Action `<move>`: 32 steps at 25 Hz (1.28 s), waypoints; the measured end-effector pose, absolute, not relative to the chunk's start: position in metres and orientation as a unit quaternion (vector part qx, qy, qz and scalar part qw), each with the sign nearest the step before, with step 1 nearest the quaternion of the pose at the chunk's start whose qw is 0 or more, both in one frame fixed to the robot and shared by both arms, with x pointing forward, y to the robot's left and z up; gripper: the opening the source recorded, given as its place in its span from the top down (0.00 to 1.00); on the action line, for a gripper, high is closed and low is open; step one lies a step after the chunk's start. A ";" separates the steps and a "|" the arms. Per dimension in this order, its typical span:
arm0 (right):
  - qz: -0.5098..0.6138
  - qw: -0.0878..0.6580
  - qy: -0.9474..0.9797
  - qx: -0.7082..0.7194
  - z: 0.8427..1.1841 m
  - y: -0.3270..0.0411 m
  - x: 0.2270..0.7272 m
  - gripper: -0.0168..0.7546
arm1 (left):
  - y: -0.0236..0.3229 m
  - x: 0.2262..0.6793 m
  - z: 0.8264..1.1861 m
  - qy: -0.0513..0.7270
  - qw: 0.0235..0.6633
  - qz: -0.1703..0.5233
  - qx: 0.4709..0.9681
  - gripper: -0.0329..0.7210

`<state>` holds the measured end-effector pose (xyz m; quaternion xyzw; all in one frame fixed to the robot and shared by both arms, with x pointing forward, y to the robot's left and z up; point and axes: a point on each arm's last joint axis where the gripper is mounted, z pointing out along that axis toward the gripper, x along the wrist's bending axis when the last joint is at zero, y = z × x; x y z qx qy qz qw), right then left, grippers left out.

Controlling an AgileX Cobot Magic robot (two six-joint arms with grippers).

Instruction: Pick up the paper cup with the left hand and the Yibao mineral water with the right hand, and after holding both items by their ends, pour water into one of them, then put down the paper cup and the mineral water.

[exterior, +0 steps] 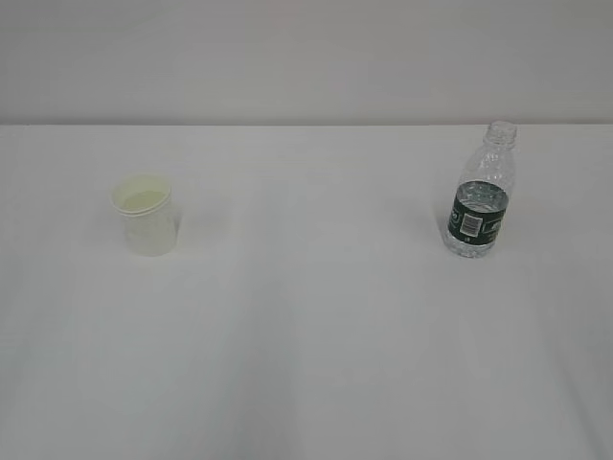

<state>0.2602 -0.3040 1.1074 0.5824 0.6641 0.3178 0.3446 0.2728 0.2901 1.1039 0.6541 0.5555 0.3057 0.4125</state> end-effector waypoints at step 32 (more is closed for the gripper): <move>0.337 0.329 0.678 0.565 1.067 -0.300 0.248 0.22 | 0.290 0.247 1.092 0.534 0.448 0.310 0.647 0.40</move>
